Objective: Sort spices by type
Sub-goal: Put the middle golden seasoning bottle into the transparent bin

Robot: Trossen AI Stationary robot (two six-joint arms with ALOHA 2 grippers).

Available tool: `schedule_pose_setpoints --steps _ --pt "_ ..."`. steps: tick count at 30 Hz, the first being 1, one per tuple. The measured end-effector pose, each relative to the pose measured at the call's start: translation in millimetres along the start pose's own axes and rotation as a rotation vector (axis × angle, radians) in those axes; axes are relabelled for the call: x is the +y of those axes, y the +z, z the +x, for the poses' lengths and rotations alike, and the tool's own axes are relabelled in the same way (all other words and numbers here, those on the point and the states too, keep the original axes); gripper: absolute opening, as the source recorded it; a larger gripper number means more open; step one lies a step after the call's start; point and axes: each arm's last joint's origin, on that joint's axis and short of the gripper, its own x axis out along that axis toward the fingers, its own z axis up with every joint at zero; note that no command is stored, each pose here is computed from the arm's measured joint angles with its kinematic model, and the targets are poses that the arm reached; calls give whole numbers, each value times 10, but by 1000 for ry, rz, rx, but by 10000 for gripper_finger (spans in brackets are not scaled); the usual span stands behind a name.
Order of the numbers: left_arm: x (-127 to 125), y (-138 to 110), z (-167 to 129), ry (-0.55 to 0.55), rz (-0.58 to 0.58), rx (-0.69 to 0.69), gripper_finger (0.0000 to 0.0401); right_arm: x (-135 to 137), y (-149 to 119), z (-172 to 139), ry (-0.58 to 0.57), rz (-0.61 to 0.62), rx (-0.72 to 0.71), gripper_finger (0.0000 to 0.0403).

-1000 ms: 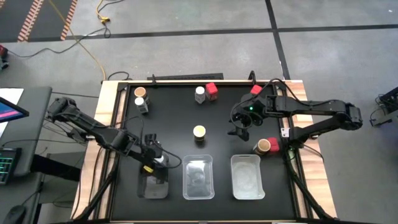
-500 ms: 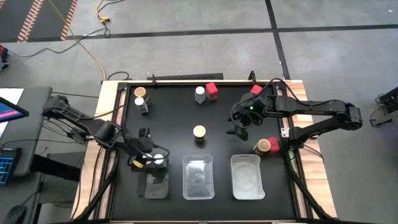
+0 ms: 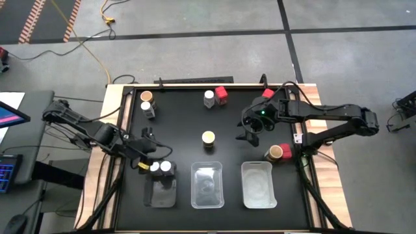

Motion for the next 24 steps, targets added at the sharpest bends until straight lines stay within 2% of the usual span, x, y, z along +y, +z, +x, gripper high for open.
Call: schedule_pose_setpoints --steps 5,11,14,19,24 --pt "15 6 3 40 -19 -14 260 3 20 0 2 -5 -21 353" --pt "118 -6 -26 65 -46 -44 260 19 116 -7 14 -23 -119 353" --pt "197 -63 -77 32 -34 -57 260 43 185 15 31 -27 -186 353" --pt "334 -148 -219 -43 3 -215 260 95 305 114 33 -53 -282 353" --pt "441 -271 -274 -18 13 -345 260 171 534 249 -43 -53 -282 352"
